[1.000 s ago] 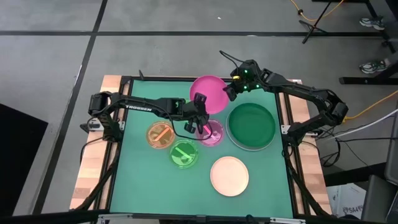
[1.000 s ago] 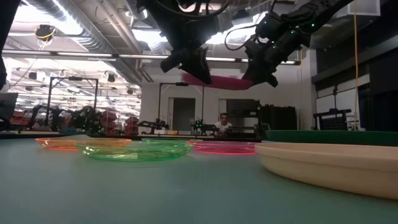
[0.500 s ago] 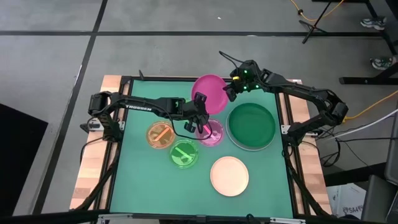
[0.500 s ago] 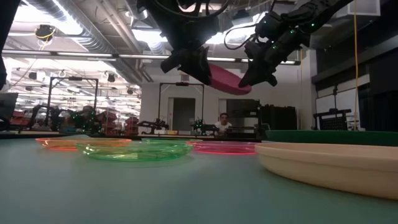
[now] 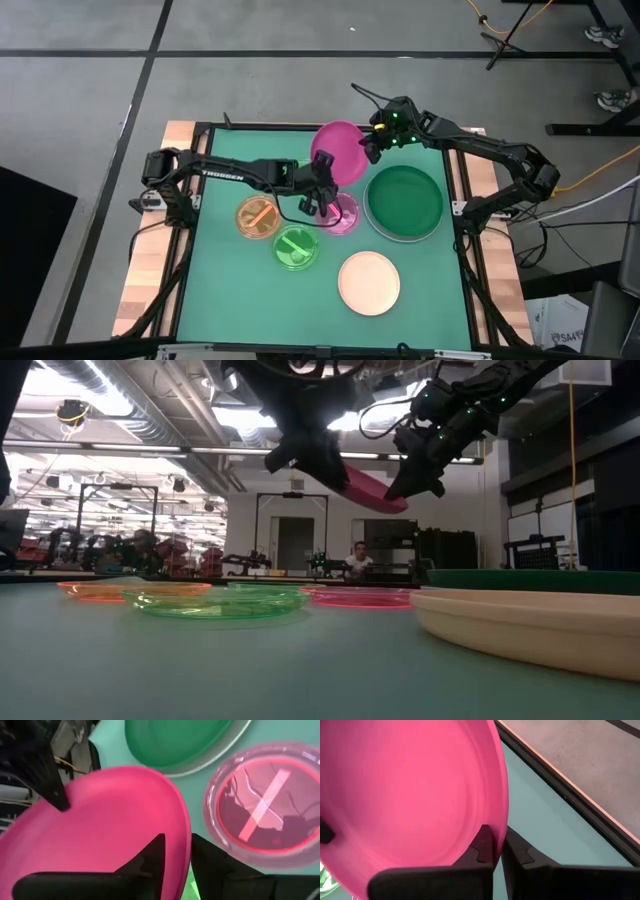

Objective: Stack plastic plates
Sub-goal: Stack the pink plate on top of the green plate

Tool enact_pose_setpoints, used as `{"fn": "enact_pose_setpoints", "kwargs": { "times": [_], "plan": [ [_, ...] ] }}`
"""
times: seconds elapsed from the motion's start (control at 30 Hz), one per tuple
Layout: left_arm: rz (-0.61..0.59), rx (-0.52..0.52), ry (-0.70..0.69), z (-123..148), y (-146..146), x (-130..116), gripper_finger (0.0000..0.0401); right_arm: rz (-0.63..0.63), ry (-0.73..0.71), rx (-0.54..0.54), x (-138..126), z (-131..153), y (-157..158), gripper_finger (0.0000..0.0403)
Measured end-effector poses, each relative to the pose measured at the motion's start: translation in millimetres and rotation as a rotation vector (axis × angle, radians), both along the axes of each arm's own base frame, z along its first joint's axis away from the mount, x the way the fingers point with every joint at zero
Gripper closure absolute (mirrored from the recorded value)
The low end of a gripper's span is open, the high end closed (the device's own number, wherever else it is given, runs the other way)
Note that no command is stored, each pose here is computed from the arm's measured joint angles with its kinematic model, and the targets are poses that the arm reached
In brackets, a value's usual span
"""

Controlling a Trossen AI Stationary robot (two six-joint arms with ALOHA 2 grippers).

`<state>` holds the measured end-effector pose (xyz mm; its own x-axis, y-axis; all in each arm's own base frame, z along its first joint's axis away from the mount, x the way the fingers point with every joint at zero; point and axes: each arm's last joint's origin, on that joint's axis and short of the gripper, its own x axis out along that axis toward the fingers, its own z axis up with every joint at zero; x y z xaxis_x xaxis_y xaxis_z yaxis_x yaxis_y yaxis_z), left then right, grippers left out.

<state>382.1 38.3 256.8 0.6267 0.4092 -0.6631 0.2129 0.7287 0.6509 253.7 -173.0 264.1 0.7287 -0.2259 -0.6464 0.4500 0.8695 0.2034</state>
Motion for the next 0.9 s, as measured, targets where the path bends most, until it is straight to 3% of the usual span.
{"fn": "enact_pose_setpoints", "kwargs": {
  "times": [0.47,0.9],
  "plan": [
    [-0.007,0.02,-0.048,4.1,-5.2,3.7,0.0321,-0.011,0.03,-0.044,-7.1,-1.3,-9.0,0.0403],
    [0.022,-0.012,-0.059,3.8,-5.1,3.0,0.0321,-0.024,0.008,-0.002,-31.7,1.0,-30.2,0.0402]
  ]
}}
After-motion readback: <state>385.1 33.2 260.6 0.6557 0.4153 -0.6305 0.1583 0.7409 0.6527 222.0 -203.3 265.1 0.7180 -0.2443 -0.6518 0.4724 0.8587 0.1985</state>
